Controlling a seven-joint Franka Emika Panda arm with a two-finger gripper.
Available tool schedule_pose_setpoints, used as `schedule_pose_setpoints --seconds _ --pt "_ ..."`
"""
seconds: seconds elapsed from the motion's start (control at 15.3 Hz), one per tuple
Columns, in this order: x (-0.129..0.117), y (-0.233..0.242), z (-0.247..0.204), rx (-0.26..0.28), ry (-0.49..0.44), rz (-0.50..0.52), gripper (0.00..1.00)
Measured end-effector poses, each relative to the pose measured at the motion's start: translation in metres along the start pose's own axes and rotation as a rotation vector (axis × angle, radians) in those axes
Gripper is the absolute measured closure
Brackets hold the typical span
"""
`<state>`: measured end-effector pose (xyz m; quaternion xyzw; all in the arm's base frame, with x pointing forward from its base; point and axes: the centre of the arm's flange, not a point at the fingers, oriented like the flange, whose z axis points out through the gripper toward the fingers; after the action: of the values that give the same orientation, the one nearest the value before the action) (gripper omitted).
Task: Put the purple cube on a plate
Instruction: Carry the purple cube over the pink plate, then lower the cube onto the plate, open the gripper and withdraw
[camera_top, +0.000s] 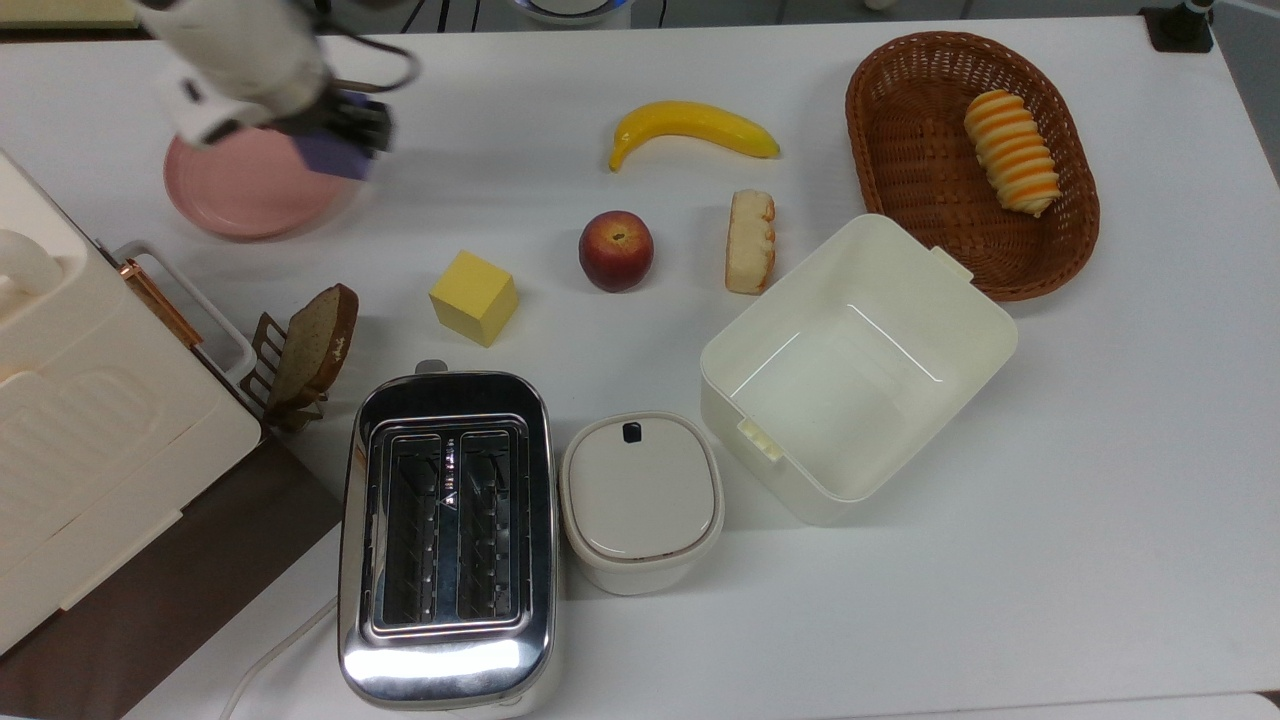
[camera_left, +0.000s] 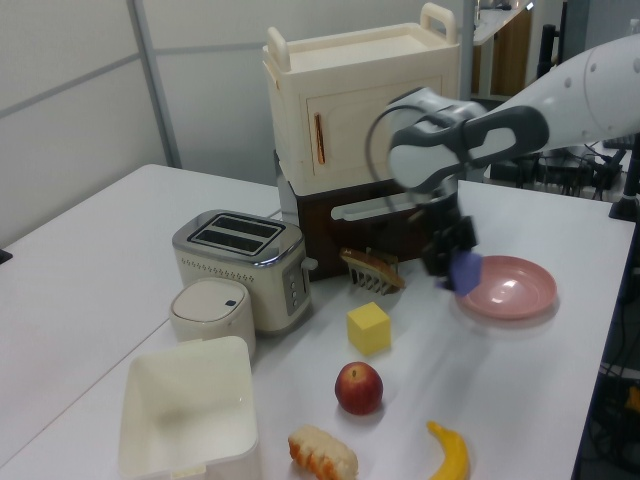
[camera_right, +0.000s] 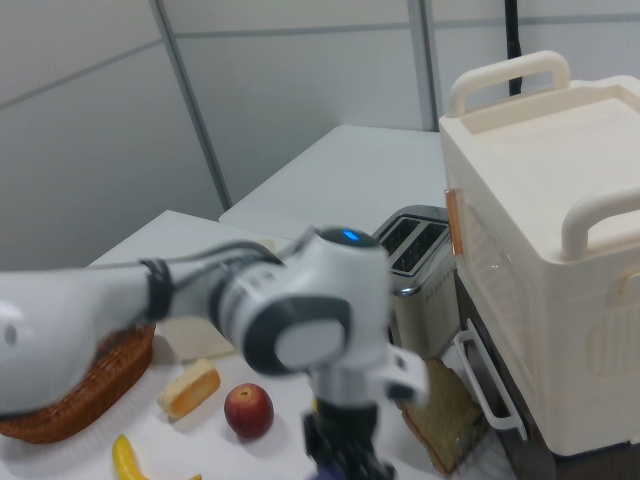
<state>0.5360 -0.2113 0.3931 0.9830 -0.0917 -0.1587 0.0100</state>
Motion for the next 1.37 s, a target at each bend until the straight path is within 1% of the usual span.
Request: schedule_pose_setpoints --seconds 0.13,0.26,0.52,0.59,0.65,0.72,0.78,0.85,0.91,0.98,1.11,1.18,1.31,1.37 --pt "-0.002 0.050 0.016 0.009 0.001 0.044 0.37" --pt "0.001 0.080 0.036 0.019 0.002 0.064 0.37" --pt "0.027 0.099 0.092 -0.004 -0.008 0.070 0.37" --pt "0.029 0.100 0.093 -0.007 -0.011 0.069 0.36" --pt "0.029 0.101 0.090 -0.010 -0.005 0.067 0.32" --pt "0.030 0.101 0.089 -0.011 -0.002 0.067 0.32" --pt "0.030 0.101 0.089 -0.011 0.000 0.067 0.27" --pt "0.030 0.101 0.088 -0.012 0.003 0.067 0.18" --pt "0.029 0.102 0.083 -0.013 0.010 0.065 0.07" --pt "0.027 0.101 0.075 -0.014 0.015 0.055 0.00" --pt "0.016 0.096 0.046 -0.006 0.001 0.019 0.00" --pt "0.007 0.089 0.024 0.000 -0.014 0.000 0.00" --pt "-0.009 0.065 -0.026 0.010 -0.033 -0.032 0.00" --pt "-0.013 0.046 -0.050 0.019 -0.026 -0.057 0.00"
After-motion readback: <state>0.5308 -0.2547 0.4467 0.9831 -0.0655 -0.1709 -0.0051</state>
